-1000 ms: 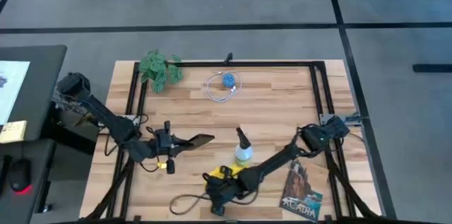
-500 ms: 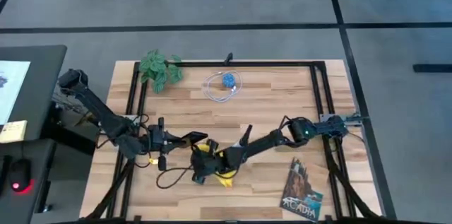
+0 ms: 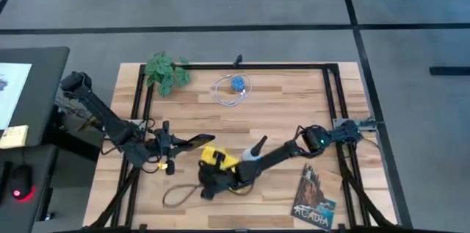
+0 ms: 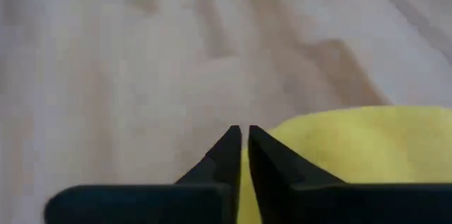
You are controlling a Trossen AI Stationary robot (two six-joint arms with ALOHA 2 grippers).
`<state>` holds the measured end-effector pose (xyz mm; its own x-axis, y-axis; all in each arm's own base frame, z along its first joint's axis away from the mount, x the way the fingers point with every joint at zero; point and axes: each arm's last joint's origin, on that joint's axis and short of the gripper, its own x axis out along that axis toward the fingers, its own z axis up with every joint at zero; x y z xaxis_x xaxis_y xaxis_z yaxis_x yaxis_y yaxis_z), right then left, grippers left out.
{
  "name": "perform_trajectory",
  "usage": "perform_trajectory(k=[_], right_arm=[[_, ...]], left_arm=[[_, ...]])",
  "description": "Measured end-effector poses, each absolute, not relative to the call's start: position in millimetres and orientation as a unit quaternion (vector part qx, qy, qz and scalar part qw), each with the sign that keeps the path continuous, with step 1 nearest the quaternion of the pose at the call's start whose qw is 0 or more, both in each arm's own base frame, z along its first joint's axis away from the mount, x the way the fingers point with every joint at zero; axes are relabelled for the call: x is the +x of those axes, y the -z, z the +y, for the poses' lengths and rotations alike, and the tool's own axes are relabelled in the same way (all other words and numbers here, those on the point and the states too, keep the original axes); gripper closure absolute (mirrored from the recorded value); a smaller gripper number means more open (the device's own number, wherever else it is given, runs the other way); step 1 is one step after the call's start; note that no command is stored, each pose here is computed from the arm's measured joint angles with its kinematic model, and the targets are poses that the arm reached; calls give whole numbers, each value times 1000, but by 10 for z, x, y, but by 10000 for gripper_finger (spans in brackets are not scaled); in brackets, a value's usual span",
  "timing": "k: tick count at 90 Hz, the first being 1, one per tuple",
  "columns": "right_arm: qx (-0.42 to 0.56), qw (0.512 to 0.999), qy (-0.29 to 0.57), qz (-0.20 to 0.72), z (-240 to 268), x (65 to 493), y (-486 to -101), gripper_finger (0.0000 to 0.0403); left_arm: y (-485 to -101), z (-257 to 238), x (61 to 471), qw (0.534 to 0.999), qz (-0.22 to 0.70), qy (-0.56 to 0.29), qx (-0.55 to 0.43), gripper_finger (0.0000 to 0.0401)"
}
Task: Apply microfiber cloth
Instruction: Spray the back of the cellphone using a cleaning bottles
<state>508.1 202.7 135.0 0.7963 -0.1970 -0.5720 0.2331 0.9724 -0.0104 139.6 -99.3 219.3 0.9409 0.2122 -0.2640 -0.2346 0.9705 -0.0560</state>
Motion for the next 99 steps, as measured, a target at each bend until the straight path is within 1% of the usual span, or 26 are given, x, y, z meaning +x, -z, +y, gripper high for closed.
perform_trajectory(k=[9, 20, 27, 37, 45, 52, 60, 65, 72, 82, 91, 99], right_arm=[[22, 955, 99, 280, 2192, 5071, -1516, 312], [-19, 962, 69, 262, 2435, 5019, -1746, 269], [-31, 962, 57, 264, 2564, 4957, -1858, 253], [-47, 949, 56, 306, 2698, 4746, -2005, 243], [-52, 935, 87, 341, 2779, 4480, -2168, 242], [-33, 924, 111, 363, 2872, 4229, -2306, 243], [-7, 909, 140, 391, 2984, 3937, -2381, 246], [0, 899, 174, 403, 3047, 3758, -2371, 247], [8, 889, 242, 388, 3109, 3515, -2350, 247], [42, 881, 327, 340, 3141, 3234, -2355, 239], [61, 874, 365, 316, 3136, 3111, -2325, 227], [60, 876, 368, 306, 3109, 3155, -2299, 218]], left_arm=[[-2187, -1005, 1408, 984, 128, -114, -46, 390], [-2183, -1040, 1458, 985, 114, -115, -60, 390], [-2124, -1063, 1504, 986, 97, -115, -71, 390], [-2002, -1093, 1558, 988, 67, -111, -87, 390], [-1923, -1118, 1596, 989, 42, -107, -95, 390], [-1905, -1161, 1645, 990, 21, -100, -96, 390], [-1884, -1233, 1710, 993, 2, -65, -103, 390], [-1831, -1288, 1758, 994, -4, -42, -103, 390], [-1694, -1349, 1820, 994, 0, -34, -104, 390], [-1476, -1424, 1915, 992, 12, -34, -122, 390], [-1225, -1433, 2013, 989, 40, -50, -136, 390], [-1052, -1393, 2091, 984, 56, -72, -152, 390]])
